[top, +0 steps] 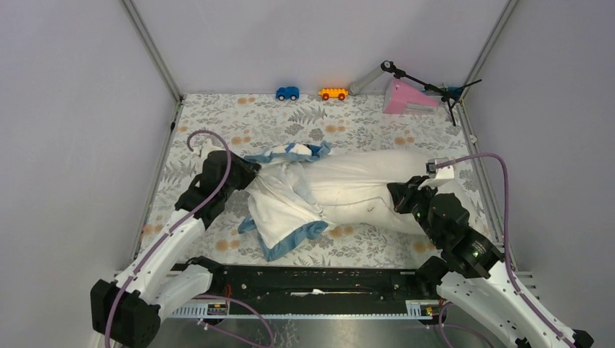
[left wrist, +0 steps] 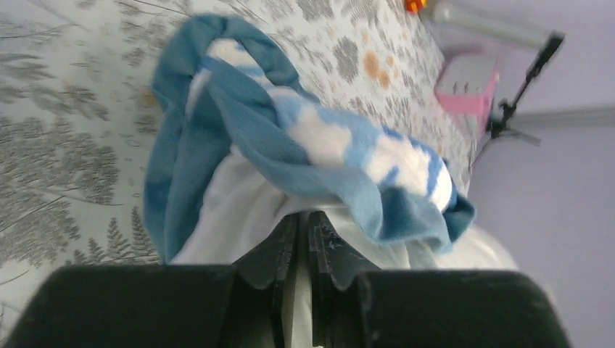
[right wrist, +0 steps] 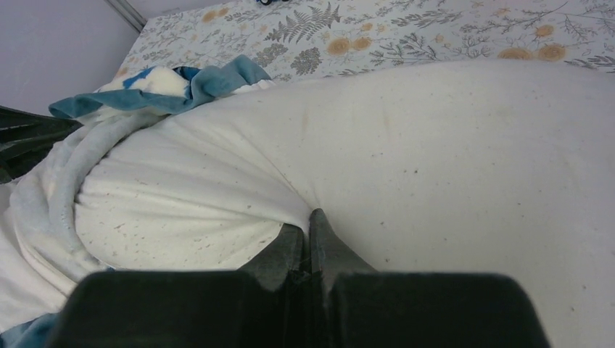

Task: Remove the pillowcase from the pillow

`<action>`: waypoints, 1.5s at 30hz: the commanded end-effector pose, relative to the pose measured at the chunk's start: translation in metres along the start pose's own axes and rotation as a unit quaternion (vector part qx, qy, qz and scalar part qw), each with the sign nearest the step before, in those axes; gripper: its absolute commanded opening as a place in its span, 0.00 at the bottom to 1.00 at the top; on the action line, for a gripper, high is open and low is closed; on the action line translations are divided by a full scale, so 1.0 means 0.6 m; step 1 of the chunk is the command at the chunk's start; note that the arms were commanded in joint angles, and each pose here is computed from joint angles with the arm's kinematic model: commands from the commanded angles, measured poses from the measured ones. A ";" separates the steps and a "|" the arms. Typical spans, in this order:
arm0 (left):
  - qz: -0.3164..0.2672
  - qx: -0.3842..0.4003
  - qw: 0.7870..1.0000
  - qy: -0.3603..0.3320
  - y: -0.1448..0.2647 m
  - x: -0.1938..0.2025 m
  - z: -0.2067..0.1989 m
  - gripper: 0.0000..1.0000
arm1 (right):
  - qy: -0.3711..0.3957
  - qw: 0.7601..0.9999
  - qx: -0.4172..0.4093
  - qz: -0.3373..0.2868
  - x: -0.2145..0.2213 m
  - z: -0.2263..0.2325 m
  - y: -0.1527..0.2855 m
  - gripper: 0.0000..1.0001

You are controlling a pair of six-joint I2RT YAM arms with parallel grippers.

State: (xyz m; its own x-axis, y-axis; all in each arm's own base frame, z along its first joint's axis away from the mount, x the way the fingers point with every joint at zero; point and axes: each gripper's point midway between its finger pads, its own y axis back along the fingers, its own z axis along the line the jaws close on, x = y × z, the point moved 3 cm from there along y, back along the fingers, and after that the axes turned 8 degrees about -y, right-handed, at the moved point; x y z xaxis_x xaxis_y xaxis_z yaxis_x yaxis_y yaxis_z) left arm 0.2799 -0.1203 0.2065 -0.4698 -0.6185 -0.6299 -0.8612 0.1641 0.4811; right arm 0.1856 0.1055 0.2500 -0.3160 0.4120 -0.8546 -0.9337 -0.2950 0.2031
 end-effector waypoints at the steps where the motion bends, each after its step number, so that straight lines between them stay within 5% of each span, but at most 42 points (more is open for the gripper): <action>1: -0.205 -0.275 0.938 0.056 0.048 -0.098 0.189 0.05 | -0.035 0.975 0.140 -0.168 -0.112 -0.064 0.028 0.00; 8: -0.272 -0.284 0.913 0.106 0.093 -0.108 0.214 0.05 | -0.047 0.965 0.171 -0.192 -0.119 -0.082 0.039 0.00; 14: -0.200 -0.138 0.970 0.016 0.039 -0.105 0.124 0.04 | -0.017 0.989 0.090 -0.118 -0.086 -0.032 0.000 0.00; 20: -0.098 -0.069 0.991 -0.063 -0.002 -0.090 0.059 0.06 | 0.018 0.999 -0.023 -0.022 -0.040 0.036 -0.037 0.23; 22: -0.073 -0.041 0.993 -0.078 -0.006 -0.083 0.041 0.16 | 0.026 0.999 -0.037 0.000 -0.029 0.045 -0.044 0.33; 26: -0.031 0.068 0.991 -0.107 0.008 -0.065 -0.018 0.56 | 0.043 0.996 -0.063 0.035 -0.014 0.061 -0.053 0.69; 31: -0.013 0.146 0.974 -0.171 0.054 -0.038 -0.119 0.78 | 0.070 0.989 -0.088 0.092 0.004 0.083 -0.064 0.90; 37: 0.019 0.192 0.924 -0.329 0.099 0.065 -0.240 0.81 | 0.105 0.978 -0.040 0.178 0.034 0.072 -0.093 0.95; 45: 0.008 0.188 0.862 -0.471 0.107 0.145 -0.300 0.90 | 0.096 0.983 0.126 0.093 -0.008 -0.005 -0.091 0.99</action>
State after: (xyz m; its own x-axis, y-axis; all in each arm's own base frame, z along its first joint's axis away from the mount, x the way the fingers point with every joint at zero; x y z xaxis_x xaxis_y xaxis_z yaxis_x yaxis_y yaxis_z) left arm 0.2035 -0.2971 0.2822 -0.3911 0.1298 -0.9112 -0.7094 0.5883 0.3883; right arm 0.2303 0.1535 0.2233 -0.5793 0.1133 -0.8072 -0.7872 -0.3347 0.5179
